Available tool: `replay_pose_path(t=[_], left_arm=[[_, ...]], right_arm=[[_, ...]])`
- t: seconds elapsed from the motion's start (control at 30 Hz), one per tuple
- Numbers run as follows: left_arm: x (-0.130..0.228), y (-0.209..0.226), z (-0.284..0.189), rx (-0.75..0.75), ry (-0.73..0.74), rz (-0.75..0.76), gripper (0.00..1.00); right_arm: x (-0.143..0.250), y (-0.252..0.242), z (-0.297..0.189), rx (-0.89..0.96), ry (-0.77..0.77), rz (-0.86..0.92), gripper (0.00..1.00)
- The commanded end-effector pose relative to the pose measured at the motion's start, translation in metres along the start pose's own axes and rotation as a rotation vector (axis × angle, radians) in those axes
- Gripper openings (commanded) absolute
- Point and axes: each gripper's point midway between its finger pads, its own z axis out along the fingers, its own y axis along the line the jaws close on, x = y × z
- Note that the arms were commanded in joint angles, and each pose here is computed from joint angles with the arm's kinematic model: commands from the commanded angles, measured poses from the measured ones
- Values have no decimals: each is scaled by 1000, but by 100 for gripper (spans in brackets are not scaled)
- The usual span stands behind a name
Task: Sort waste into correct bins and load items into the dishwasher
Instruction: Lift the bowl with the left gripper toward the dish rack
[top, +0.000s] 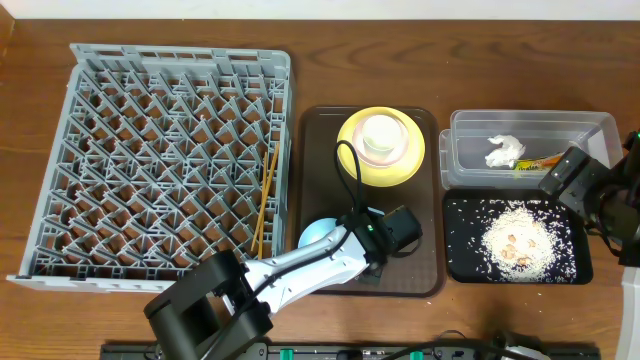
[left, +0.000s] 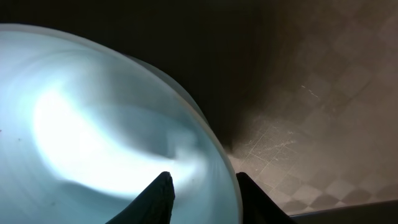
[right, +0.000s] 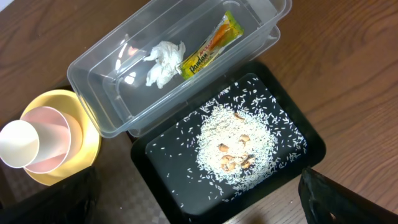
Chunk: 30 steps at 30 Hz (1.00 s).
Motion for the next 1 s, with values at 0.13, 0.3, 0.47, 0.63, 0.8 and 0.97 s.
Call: replay_pose_path(t=[0.13, 0.3, 0.47, 0.63, 0.8, 0.97], left_arm=[[-1, -2, 1, -5, 6, -5, 34], [0, -1, 2, -6, 7, -5, 26], [2, 1, 5, -11, 11, -5, 22], [4, 2, 6, -13, 13, -4, 12], [4, 2, 5, -11, 13, -4, 8], [-6, -4, -17, 30, -33, -6, 7]], right_arm=[[-1, 0, -2, -2, -4, -13, 99], [-1, 0, -2, -2, -4, -13, 99], [-1, 0, -2, -2, -4, -13, 99], [-1, 0, -2, -2, -4, -13, 99], [-1, 0, -2, -2, -4, -13, 99], [-1, 0, -2, -2, -4, -13, 99]])
